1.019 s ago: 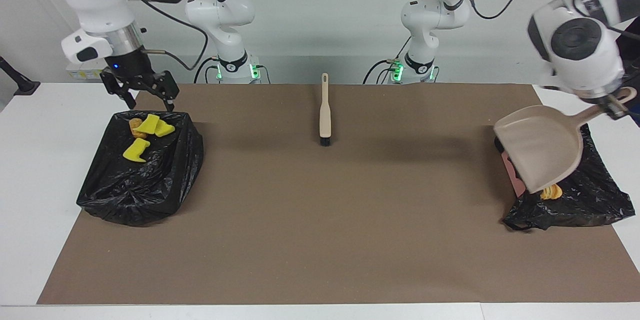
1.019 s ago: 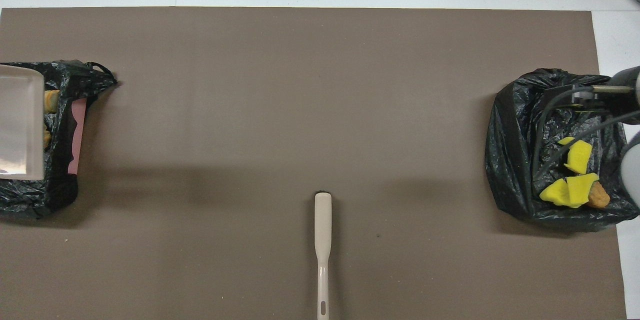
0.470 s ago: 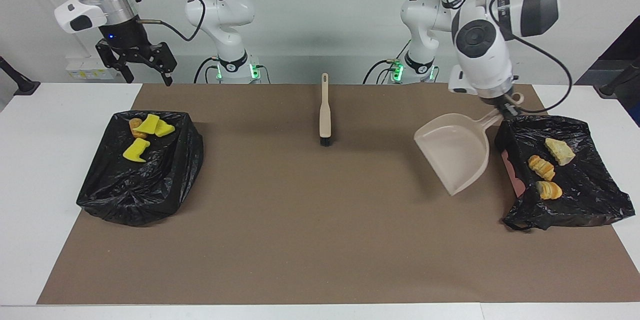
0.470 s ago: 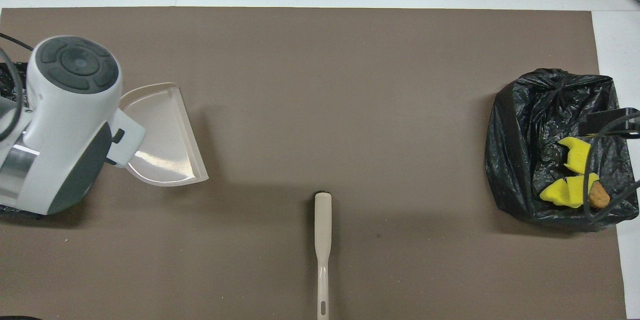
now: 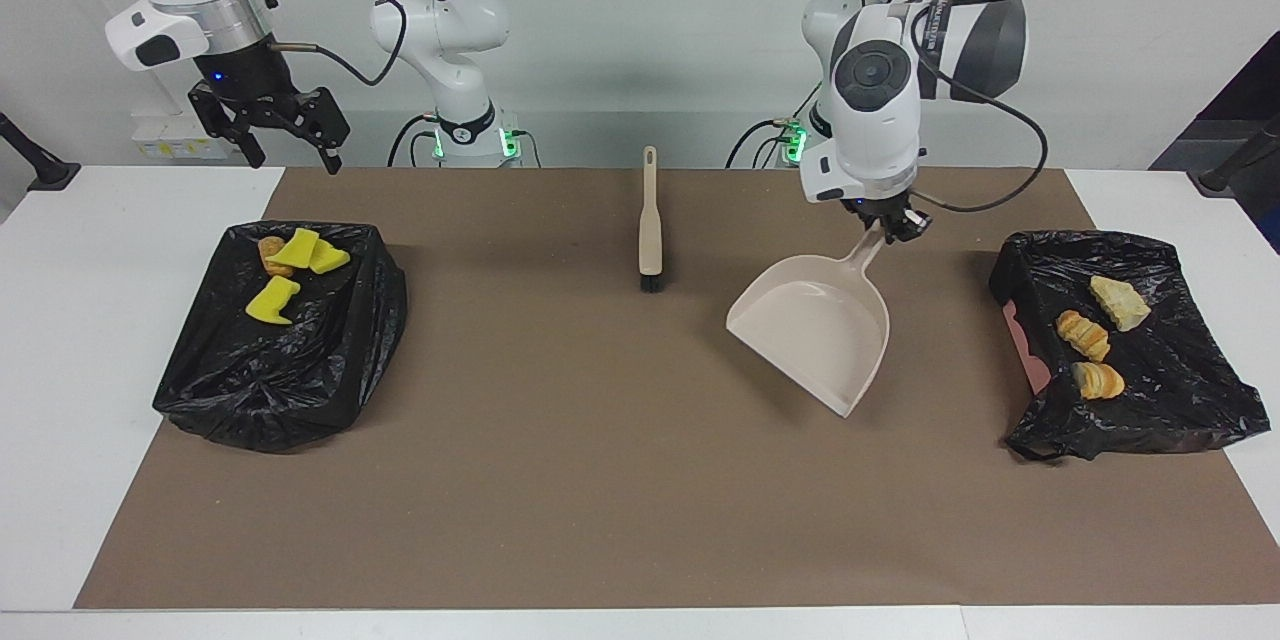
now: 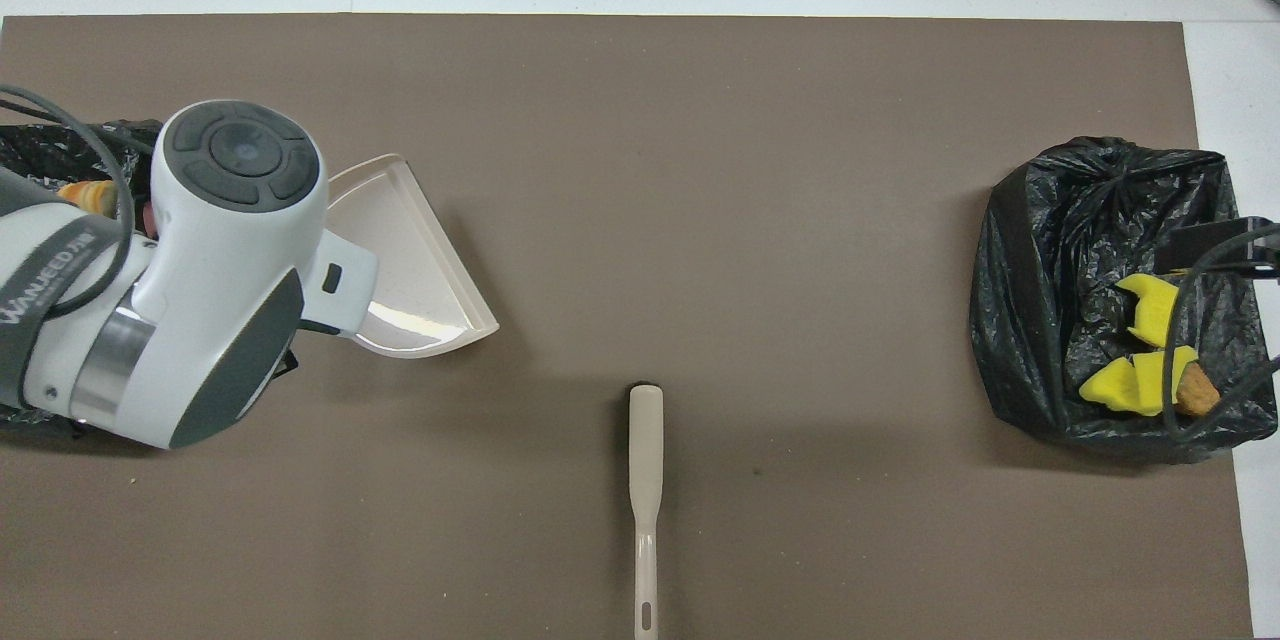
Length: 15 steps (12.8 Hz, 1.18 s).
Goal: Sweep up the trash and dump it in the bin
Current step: 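Set the dustpan down at the table center with the left gripper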
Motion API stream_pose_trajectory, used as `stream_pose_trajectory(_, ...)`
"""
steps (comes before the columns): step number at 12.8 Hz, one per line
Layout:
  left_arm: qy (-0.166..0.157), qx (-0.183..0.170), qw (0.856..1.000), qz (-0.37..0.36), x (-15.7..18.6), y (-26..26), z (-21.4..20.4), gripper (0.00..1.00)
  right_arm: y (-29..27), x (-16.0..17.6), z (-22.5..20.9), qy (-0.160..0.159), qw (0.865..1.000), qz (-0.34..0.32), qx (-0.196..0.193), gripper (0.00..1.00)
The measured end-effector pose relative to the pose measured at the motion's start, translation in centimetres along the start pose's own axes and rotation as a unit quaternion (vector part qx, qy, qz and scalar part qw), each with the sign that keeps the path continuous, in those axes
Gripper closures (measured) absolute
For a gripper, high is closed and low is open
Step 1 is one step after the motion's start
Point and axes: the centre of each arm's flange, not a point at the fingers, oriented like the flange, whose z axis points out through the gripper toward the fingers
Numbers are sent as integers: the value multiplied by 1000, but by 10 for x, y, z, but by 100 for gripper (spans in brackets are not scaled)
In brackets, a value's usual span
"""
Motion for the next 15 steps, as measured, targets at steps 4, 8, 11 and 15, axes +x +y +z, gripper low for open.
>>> stream_pose_trajectory(4, 53, -79, 989, -113, 48, 54, 7, 69, -2, 0, 2, -2, 1000, -1, 0, 0)
stream_pose_trajectory(8, 81, -111, 973, -184, 85, 132, 5, 69, -2, -1, 3, -5, 1000, -2, 0, 0)
stream_pose_trajectory(11, 93, -124, 965, -209, 103, 176, 9, 69, -1, -1, 3, -5, 1000, -1, 0, 0)
stream_pose_trajectory(15, 93, -150, 952, -249, 132, 206, 36, 69, 0, -1, 3, -5, 1000, 0, 0, 0)
